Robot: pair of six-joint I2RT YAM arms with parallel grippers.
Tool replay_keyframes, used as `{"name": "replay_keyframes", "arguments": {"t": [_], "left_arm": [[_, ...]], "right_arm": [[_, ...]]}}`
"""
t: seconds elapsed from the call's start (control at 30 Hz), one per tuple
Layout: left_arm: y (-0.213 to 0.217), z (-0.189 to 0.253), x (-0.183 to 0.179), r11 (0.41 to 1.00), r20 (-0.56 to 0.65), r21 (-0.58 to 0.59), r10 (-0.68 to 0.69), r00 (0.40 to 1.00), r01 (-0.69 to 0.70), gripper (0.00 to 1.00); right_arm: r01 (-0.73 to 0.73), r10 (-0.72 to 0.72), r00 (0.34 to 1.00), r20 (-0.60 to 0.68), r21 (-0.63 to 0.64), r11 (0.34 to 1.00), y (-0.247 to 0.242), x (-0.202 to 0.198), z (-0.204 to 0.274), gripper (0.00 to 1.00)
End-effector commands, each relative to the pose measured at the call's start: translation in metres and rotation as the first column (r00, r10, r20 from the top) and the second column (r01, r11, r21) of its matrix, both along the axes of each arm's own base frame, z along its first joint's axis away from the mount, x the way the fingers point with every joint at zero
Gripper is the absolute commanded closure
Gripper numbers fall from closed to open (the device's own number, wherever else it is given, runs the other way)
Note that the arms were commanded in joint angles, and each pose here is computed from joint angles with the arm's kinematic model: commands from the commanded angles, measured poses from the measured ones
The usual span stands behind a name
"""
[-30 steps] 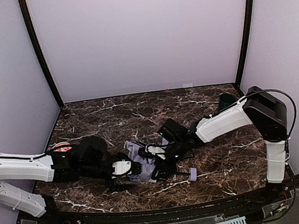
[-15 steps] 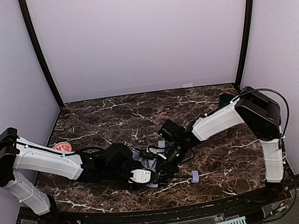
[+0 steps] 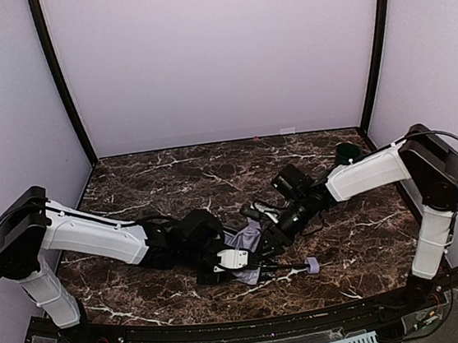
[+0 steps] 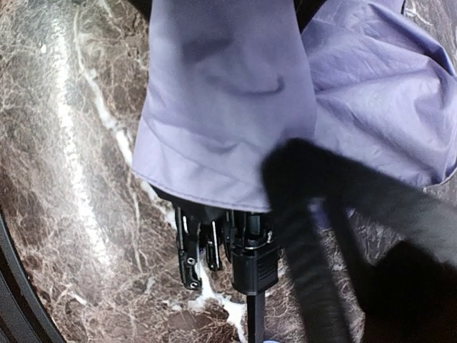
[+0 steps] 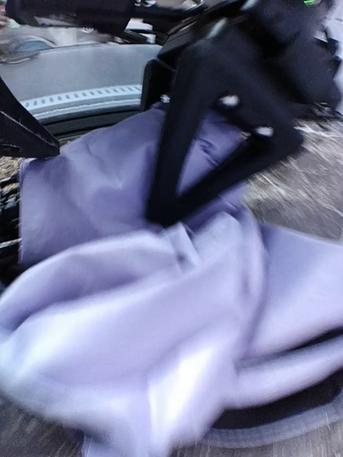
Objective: Put away the umbrella
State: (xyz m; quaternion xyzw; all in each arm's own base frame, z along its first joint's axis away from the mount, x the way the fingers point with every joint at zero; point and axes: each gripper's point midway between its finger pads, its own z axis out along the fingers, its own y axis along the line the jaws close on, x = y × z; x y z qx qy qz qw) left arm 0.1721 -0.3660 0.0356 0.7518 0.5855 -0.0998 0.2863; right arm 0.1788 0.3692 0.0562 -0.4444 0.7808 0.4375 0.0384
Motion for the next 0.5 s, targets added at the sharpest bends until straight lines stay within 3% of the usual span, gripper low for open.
{"name": "replay_keyframes", "arguments": {"t": [0.0,0.1,0.2,0.3,0.47], "left_arm": [[0.063,-0.066,-0.061,0.949,-0.330,0.309,0.047,0.943,0.061,0.78],[0.057,-0.065,-0.063,0.947,-0.434,0.318,0.109,0.894,0.039,0.79],[0.056,-0.066,-0.064,0.938,-0.558,0.347,0.194,0.807,0.014,0.79],[0.060,-0.073,-0.061,0.910,-0.615,0.414,0.287,0.735,-0.010,0.81],[0.059,-0.076,-0.059,0.897,-0.664,0.441,0.342,0.665,-0.021,0.82]], "right_arm": [[0.138,-0.144,0.978,0.154,0.053,0.989,-0.013,0.036,0.032,0.37],[0.183,-0.192,0.944,0.267,0.059,0.981,-0.028,0.043,0.045,0.37],[0.236,-0.267,0.874,0.405,0.126,0.964,-0.045,0.048,0.067,0.37],[0.241,-0.333,0.754,0.566,0.232,0.942,-0.060,0.048,0.092,0.39],[0.029,-0.264,0.539,0.800,0.296,0.955,-0.059,-0.001,0.112,0.38]]}}
